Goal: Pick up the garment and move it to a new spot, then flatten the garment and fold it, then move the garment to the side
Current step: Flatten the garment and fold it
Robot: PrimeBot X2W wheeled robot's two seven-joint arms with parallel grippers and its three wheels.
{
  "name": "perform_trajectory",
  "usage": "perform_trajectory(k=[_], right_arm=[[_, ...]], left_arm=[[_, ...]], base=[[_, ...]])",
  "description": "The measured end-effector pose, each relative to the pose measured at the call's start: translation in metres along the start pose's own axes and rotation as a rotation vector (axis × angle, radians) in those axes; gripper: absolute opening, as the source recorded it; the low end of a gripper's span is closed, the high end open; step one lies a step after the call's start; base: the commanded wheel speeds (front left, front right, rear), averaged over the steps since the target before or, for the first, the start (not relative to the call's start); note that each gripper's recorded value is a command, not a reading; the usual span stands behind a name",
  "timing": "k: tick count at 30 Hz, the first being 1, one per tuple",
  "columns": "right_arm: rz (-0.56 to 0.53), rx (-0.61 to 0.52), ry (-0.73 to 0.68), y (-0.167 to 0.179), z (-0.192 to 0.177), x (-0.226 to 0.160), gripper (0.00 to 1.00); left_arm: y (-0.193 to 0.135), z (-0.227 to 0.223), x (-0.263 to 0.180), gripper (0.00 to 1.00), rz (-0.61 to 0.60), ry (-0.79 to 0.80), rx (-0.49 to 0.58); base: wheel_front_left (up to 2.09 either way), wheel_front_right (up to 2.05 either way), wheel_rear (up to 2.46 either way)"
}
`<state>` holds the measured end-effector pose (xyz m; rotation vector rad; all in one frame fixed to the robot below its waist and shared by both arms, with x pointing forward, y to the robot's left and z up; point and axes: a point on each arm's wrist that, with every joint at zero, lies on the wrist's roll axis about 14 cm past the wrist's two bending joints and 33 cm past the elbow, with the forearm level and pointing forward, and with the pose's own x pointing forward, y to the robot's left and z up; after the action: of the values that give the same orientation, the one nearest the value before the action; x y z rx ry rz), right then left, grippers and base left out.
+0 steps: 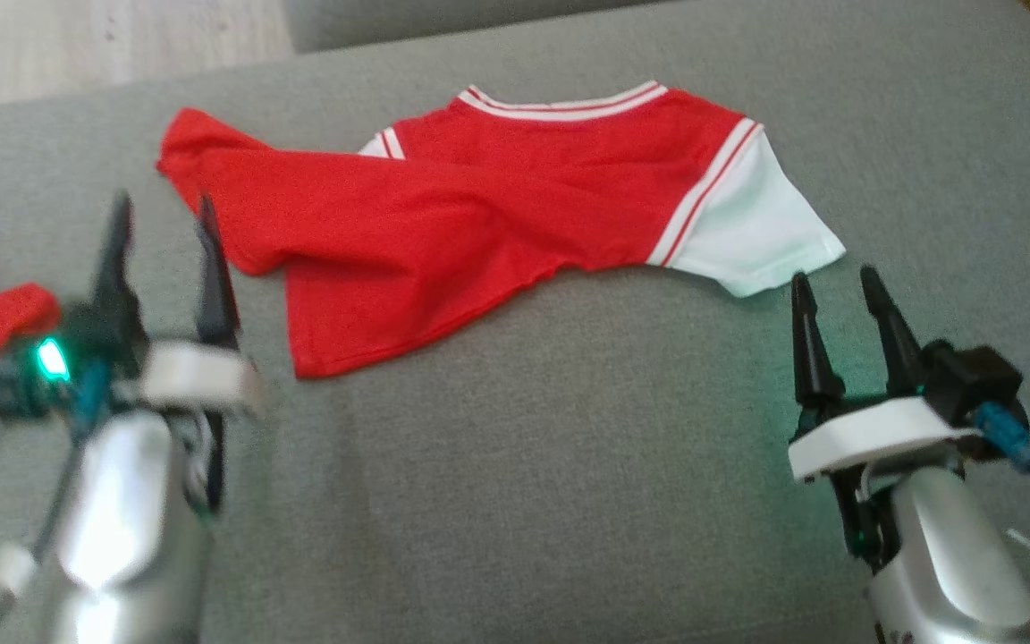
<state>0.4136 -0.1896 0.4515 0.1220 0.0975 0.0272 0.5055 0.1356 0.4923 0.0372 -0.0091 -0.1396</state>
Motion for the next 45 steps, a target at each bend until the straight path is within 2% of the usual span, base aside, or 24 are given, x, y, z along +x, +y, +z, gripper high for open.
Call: perform_trajectory(k=[13,20,29,37,41,45], right_arm=[[0.049,0.010,0.034,0.020,-0.011,-0.028,1.00],[0.072,0.011,0.042,0.029,-0.015,-0.035,1.00],[0.073,0.011,0.065,0.029,-0.022,-0.034,1.00],[0.060,0.011,0.107,0.023,-0.037,-0.014,1.00],[0.062,0.007,0.101,0.022,-0.035,-0.001,1.00],[0.041,0.010,0.097,0.014,-0.035,0.009,1.00]], left_arm=[[-0.006,-0.058,-0.125,1.00,0.041,0.165,-0.088],[-0.011,-0.069,-0.159,1.00,0.051,0.200,-0.113],[-0.017,-0.071,-0.149,1.00,0.024,0.206,-0.109],[-0.047,-0.054,-0.081,1.00,-0.083,0.147,-0.167],[-0.054,-0.068,-0.066,1.00,-0.102,0.184,-0.175],[-0.059,-0.102,-0.061,1.00,-0.092,0.286,-0.186]], base=[[0.00,0.00,0.00],[0.00,0.00,0.00],[0.00,0.00,0.00],[0.00,0.00,0.00],[0.00,0.00,0.00],[0.00,0.00,0.00]])
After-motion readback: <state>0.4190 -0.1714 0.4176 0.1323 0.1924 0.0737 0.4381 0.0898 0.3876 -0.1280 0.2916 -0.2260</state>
